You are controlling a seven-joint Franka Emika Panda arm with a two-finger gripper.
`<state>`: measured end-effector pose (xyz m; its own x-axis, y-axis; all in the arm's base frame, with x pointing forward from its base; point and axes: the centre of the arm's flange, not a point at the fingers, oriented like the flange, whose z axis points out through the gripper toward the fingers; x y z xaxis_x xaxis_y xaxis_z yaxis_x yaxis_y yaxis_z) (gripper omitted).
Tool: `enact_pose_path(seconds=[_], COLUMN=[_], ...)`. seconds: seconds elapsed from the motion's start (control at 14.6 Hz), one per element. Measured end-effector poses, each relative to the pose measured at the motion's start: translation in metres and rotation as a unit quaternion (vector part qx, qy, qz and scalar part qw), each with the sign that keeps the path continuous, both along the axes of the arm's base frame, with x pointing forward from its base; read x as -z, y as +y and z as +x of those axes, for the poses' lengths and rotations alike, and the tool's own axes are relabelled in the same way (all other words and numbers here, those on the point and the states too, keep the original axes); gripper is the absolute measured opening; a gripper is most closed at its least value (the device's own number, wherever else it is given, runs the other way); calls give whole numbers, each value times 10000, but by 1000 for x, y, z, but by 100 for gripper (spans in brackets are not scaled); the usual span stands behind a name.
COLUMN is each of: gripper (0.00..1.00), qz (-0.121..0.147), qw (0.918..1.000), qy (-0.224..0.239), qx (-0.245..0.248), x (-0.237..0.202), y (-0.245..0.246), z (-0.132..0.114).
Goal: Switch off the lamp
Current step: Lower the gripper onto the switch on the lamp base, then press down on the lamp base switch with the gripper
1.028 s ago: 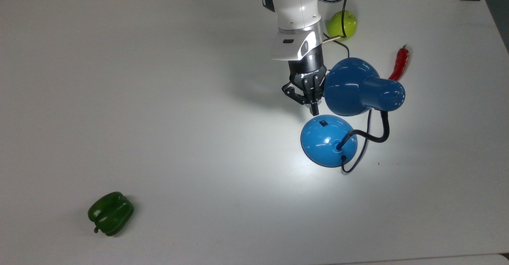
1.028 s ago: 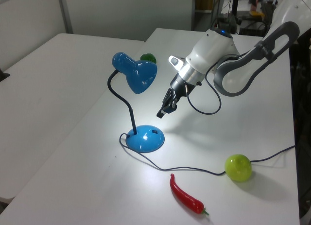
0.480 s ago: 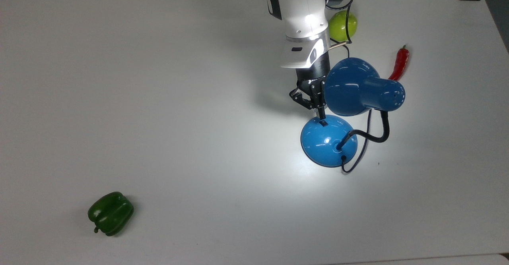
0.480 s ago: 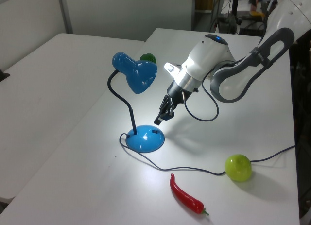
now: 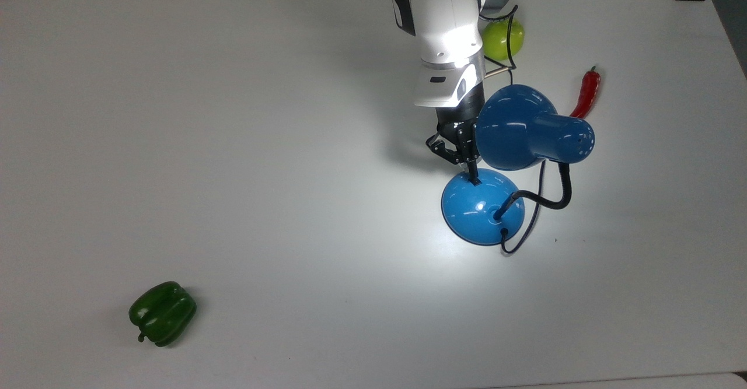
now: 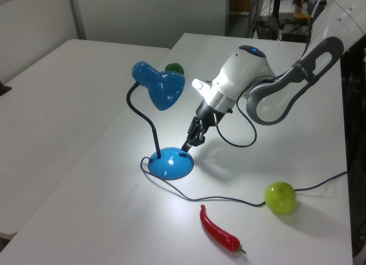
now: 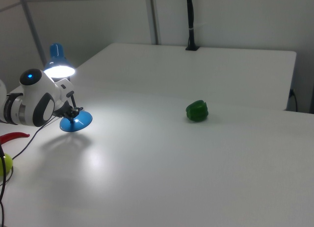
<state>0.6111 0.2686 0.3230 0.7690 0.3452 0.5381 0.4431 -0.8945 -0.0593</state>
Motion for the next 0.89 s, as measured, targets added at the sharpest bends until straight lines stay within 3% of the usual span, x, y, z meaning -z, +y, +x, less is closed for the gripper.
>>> enact_pose_path(seconds=[0.89], gripper=[1], qz=[-90], qw=[9999], qy=[7], qx=[-120], x=[9], y=[5], z=[1])
